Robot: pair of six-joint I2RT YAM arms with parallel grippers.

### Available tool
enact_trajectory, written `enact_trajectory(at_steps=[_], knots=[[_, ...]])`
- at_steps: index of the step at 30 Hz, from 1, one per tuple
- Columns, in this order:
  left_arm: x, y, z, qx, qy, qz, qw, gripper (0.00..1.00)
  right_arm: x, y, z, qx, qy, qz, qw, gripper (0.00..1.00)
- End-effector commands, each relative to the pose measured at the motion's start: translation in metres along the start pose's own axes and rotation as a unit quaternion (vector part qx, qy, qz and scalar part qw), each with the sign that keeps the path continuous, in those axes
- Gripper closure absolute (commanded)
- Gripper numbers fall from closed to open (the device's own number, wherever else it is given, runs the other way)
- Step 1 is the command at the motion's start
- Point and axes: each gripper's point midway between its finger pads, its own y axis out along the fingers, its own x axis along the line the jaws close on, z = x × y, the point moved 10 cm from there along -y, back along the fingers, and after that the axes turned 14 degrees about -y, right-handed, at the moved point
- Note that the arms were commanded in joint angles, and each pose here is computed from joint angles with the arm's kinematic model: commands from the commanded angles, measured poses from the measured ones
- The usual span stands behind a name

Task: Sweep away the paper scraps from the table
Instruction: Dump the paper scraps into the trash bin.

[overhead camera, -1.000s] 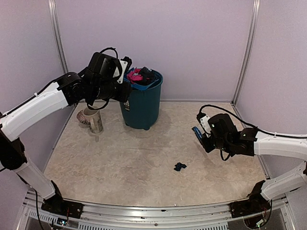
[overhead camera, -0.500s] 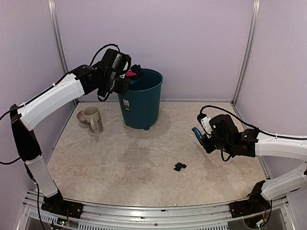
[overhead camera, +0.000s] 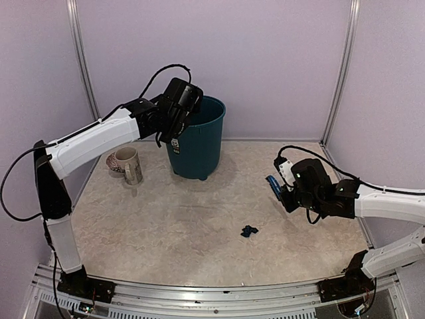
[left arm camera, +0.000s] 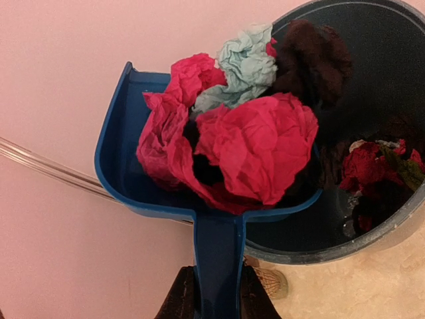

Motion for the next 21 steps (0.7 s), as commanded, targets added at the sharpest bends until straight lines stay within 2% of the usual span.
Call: enact_trajectory(at_steps=[1, 5, 14, 21], knots=[[-0.002, -0.004, -0.008, -0.03, 0.064, -0.088, 0.994, 1.0, -0.006, -0.006, 0.0, -0.018, 0.012, 0.009, 1.0, 1.0], [-0.005, -0.006, -0.006, -0.047, 0.128, -0.153, 0.979, 1.0, -0.007, -0.007, 0.003, -0.021, 0.018, 0.011, 1.0, 1.0], [0.009, -0.005, -0.009, -0.074, 0.17, -0.234, 0.954, 1.0, -0.008, -0.011, 0.007, -0.028, 0.024, 0.01, 0.999, 1.0], [0.022, -0.007, -0.005, -0.109, 0.226, -0.312, 0.916, 1.0, -0.008, -0.011, 0.007, -0.034, 0.027, 0.007, 0.999, 1.0]])
